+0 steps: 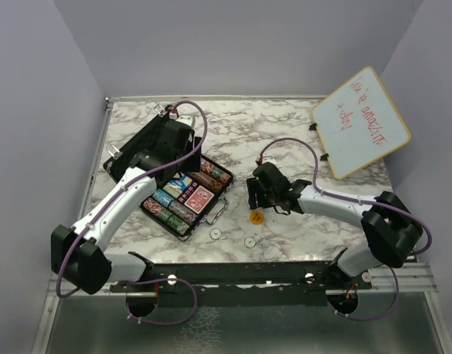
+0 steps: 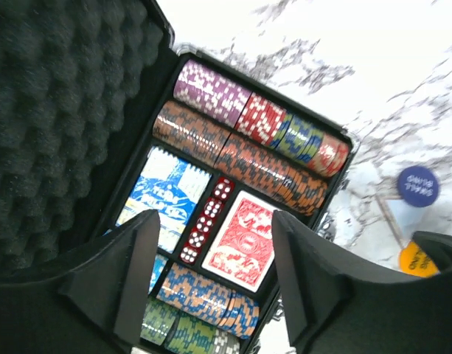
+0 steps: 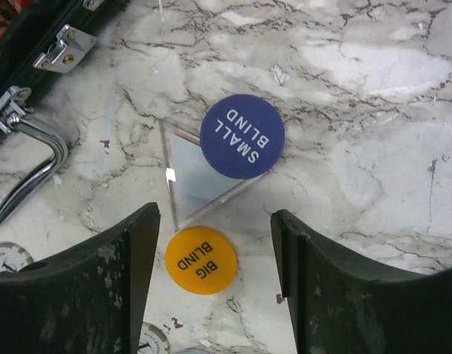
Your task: Pack up texas hold em set
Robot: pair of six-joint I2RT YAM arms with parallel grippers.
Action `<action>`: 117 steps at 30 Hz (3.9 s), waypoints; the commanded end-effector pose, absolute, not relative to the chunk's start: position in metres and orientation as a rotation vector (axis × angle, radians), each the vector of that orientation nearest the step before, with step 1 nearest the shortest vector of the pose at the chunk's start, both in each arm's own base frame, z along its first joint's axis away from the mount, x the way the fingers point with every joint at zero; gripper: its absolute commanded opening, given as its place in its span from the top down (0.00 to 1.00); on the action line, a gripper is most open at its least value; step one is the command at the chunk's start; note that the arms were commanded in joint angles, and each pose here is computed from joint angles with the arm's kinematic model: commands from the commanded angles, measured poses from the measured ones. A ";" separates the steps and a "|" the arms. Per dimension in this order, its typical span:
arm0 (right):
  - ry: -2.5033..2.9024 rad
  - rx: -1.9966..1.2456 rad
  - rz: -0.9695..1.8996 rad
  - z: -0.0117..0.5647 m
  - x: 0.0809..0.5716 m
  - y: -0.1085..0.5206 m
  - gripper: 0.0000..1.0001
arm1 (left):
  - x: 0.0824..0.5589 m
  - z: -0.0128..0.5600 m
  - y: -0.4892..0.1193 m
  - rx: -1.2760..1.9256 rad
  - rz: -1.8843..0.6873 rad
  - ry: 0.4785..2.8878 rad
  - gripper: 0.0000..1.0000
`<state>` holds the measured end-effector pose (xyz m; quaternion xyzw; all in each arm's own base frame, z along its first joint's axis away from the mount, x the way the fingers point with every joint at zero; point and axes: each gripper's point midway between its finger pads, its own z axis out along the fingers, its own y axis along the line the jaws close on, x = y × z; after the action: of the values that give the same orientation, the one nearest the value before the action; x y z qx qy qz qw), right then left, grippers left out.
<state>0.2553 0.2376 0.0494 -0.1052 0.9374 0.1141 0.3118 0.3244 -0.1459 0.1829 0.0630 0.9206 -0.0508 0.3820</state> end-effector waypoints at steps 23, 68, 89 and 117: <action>2.630 -0.382 0.030 0.007 0.273 0.241 0.21 | 0.291 0.228 -0.137 0.123 -0.310 2.063 0.11; 2.725 -0.116 -0.095 -0.002 0.247 0.210 0.31 | 0.290 0.217 -0.144 0.146 -0.336 2.096 0.11; 2.701 -0.070 -0.041 -0.002 0.245 0.212 0.29 | 0.290 0.217 -0.143 0.146 -0.329 2.094 0.11; 2.415 -0.362 0.385 0.100 0.270 0.284 0.55 | 0.290 0.237 -0.120 0.029 -0.255 2.016 0.11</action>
<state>0.2666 0.2468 0.0677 -0.0793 0.9469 0.0877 0.2988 0.2887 -0.1342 0.2259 0.0450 0.8561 -0.1251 0.4993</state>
